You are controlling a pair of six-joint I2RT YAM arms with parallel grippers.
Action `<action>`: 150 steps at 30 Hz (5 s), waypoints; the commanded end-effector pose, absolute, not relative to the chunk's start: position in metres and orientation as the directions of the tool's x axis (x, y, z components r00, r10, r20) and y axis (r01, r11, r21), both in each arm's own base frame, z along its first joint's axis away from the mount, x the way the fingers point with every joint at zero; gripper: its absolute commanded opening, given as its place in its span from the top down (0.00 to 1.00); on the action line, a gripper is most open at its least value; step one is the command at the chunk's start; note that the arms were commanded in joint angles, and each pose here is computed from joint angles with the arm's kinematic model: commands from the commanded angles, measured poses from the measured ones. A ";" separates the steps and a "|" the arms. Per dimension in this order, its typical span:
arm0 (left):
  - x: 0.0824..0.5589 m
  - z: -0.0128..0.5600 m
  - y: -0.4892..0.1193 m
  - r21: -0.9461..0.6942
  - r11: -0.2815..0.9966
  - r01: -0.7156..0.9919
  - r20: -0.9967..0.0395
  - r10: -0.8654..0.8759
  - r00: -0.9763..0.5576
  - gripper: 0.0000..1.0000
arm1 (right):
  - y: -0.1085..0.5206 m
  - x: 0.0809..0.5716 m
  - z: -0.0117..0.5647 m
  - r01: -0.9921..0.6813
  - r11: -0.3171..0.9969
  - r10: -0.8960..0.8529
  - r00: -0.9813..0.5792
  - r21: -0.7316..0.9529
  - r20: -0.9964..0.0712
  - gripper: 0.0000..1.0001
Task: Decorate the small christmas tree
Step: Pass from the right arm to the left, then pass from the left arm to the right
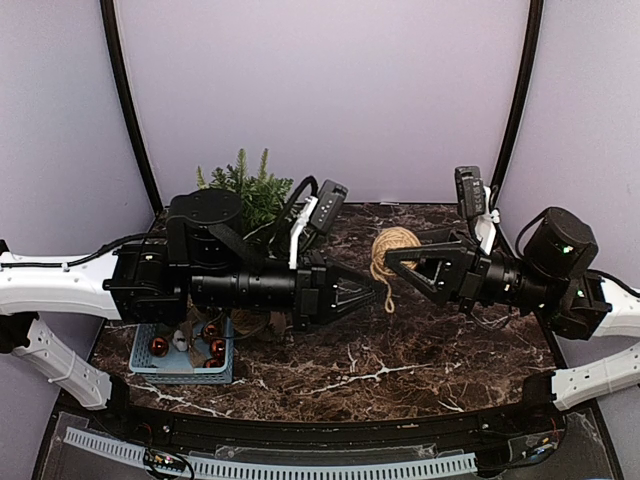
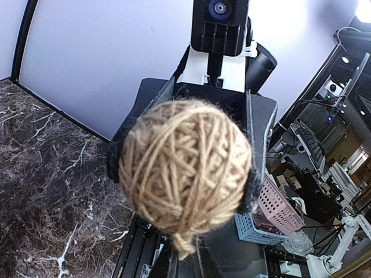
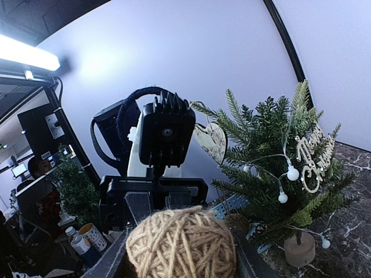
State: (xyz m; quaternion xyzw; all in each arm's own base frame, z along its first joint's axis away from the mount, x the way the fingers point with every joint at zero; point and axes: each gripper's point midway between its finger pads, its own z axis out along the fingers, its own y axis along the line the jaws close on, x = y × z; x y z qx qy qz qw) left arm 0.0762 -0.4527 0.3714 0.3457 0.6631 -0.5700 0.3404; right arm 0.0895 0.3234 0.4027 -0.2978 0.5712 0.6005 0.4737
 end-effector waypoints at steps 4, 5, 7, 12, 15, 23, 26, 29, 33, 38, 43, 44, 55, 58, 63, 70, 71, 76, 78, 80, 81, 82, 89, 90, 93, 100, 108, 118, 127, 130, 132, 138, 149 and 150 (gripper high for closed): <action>0.074 0.390 -0.447 -0.512 0.075 0.856 -0.858 0.010 -0.514 0.88 | 0.317 0.085 0.430 -0.921 0.050 0.299 -0.356 0.387 -0.886 0.77; 0.074 0.391 -0.447 -0.511 0.074 0.856 -0.859 0.007 -0.513 0.88 | 0.317 0.085 0.430 -0.921 0.050 0.298 -0.356 0.387 -0.886 0.77; 0.074 0.391 -0.447 -0.510 0.076 0.857 -0.859 0.004 -0.512 0.88 | 0.317 0.085 0.430 -0.921 0.049 0.297 -0.356 0.387 -0.886 0.77; 0.075 0.389 -0.446 -0.512 0.081 0.855 -0.858 0.000 -0.514 0.95 | 0.318 0.085 0.430 -0.920 0.045 0.298 -0.359 0.388 -0.885 0.78; 0.077 0.391 -0.446 -0.512 0.087 0.855 -0.859 -0.011 -0.513 1.00 | 0.318 0.084 0.429 -0.920 0.042 0.297 -0.360 0.389 -0.885 0.78; 0.085 0.391 -0.436 -0.522 0.129 0.843 -0.853 -0.052 -0.520 1.00 | 0.315 0.092 0.424 -0.911 0.091 0.307 -0.358 0.402 -0.882 0.80; 0.098 0.379 -0.428 -0.540 0.228 0.810 -0.838 -0.053 -0.543 1.00 | 0.311 0.097 0.424 -0.907 0.122 0.316 -0.349 0.402 -0.882 0.81; 0.109 0.370 -0.417 -0.564 0.301 0.769 -0.819 -0.082 -0.568 1.00 | 0.311 0.097 0.422 -0.906 0.129 0.311 -0.349 0.403 -0.884 0.81; 0.114 0.366 -0.406 -0.581 0.339 0.740 -0.806 -0.111 -0.581 1.00 | 0.313 0.097 0.419 -0.905 0.129 0.300 -0.354 0.405 -0.886 0.81; 0.113 0.370 -0.406 -0.580 0.321 0.749 -0.810 -0.126 -0.573 1.00 | 0.316 0.098 0.418 -0.904 0.131 0.295 -0.356 0.407 -0.887 0.81; 0.103 0.374 -0.412 -0.545 0.268 0.794 -0.834 -0.081 -0.545 1.00 | 0.315 0.113 0.412 -0.874 0.207 0.304 -0.369 0.439 -0.878 0.81; 0.100 0.375 -0.414 -0.526 0.256 0.811 -0.846 -0.061 -0.529 1.00 | 0.315 0.116 0.410 -0.865 0.228 0.305 -0.374 0.448 -0.876 0.81; 0.053 0.383 -0.424 -0.475 0.014 0.880 -0.876 0.091 -0.474 1.00 | 0.336 0.135 0.390 -0.812 0.308 0.254 -0.432 0.495 -0.866 0.81; 0.056 0.381 -0.421 -0.469 0.023 0.883 -0.880 0.066 -0.470 1.00 | 0.334 0.134 0.388 -0.807 0.299 0.259 -0.445 0.509 -0.857 0.74; 0.058 0.386 -0.417 -0.471 0.015 0.882 -0.882 0.007 -0.471 1.00 | 0.318 0.136 0.385 -0.775 0.307 0.294 -0.474 0.552 -0.830 0.35; 0.068 0.384 -0.416 -0.504 0.058 0.862 -0.864 -0.040 -0.502 1.00 | 0.295 0.130 0.387 -0.769 0.330 0.288 -0.471 0.548 -0.834 0.25; 0.068 0.383 -0.416 -0.510 0.056 0.859 -0.860 -0.044 -0.508 1.00 | 0.293 0.127 0.388 -0.776 0.321 0.279 -0.471 0.544 -0.837 0.26; 0.070 0.380 -0.415 -0.524 0.067 0.849 -0.852 -0.046 -0.522 1.00 | 0.301 0.096 0.393 -0.835 0.176 0.182 -0.493 0.521 -0.851 0.38; 0.071 0.379 -0.414 -0.528 0.072 0.846 -0.849 -0.047 -0.526 1.00 | 0.303 0.084 0.394 -0.852 0.118 0.145 -0.494 0.510 -0.857 0.40; 0.072 0.378 -0.413 -0.532 0.082 0.843 -0.847 -0.049 -0.530 1.00 | 0.306 0.075 0.393 -0.862 0.076 0.111 -0.492 0.501 -0.863 0.43; 0.073 0.377 -0.414 -0.533 0.091 0.841 -0.846 -0.049 -0.531 1.00 | 0.307 0.072 0.391 -0.864 0.066 0.095 -0.493 0.499 -0.865 0.46; 0.074 0.375 -0.413 -0.538 0.100 0.837 -0.843 -0.042 -0.537 1.00 | 0.308 0.070 0.392 -0.866 0.052 0.084 -0.493 0.498 -0.866 0.48; 0.074 0.371 -0.414 -0.551 0.113 0.827 -0.833 -0.028 -0.552 1.00 | 0.329 0.057 0.378 -0.859 -0.020 -0.029 -0.512 0.512 -0.859 0.55; 0.074 0.371 -0.414 -0.553 0.110 0.826 -0.832 -0.024 -0.554 1.00 | 0.330 0.055 0.379 -0.857 -0.034 -0.031 -0.513 0.513 -0.858 0.55; 0.073 0.370 -0.415 -0.555 0.104 0.825 -0.831 -0.019 -0.557 1.00 | 0.336 0.052 0.383 -0.857 -0.067 -0.028 -0.510 0.511 -0.859 0.57; 0.072 0.369 -0.416 -0.558 0.100 0.824 -0.828 -0.014 -0.560 1.00 | 0.344 0.048 0.383 -0.849 -0.113 -0.038 -0.515 0.516 -0.856 0.69; 0.070 0.369 -0.419 -0.559 0.085 0.825 -0.828 -0.006 -0.561 1.00 | 0.348 0.046 0.381 -0.846 -0.123 -0.045 -0.518 0.519 -0.854 0.72; 0.066 0.373 -0.423 -0.556 0.058 0.829 -0.830 -0.002 -0.557 1.00 | 0.349 0.053 0.378 -0.853 -0.089 -0.035 -0.514 0.515 -0.857 0.77; 0.061 0.376 -0.424 -0.556 0.027 0.831 -0.831 0.005 -0.556 1.00 | 0.344 0.056 0.378 -0.860 -0.065 -0.008 -0.508 0.507 -0.862 0.81; 0.060 0.376 -0.426 -0.555 0.013 0.832 -0.832 0.007 -0.555 1.00 | 0.345 0.054 0.378 -0.858 -0.078 -0.012 -0.508 0.508 -0.861 0.82; 0.059 0.378 -0.427 -0.554 0.006 0.833 -0.833 0.006 -0.554 1.00 | 0.346 0.052 0.377 -0.857 -0.090 -0.019 -0.508 0.508 -0.861 0.82; 0.058 0.380 -0.428 -0.552 -0.008 0.834 -0.834 -0.001 -0.552 1.00 | 0.349 0.049 0.375 -0.853 -0.111 -0.034 -0.510 0.510 -0.860 0.86; 0.064 0.384 -0.419 -0.549 0.020 0.836 -0.836 -0.042 -0.548 1.00 | 0.343 0.060 0.375 -0.863 -0.040 0.004 -0.504 0.504 -0.863 1.00; 0.064 0.382 -0.419 -0.549 0.024 0.836 -0.836 -0.042 -0.548 1.00 | 0.341 0.064 0.375 -0.864 -0.019 0.013 -0.503 0.503 -0.864 1.00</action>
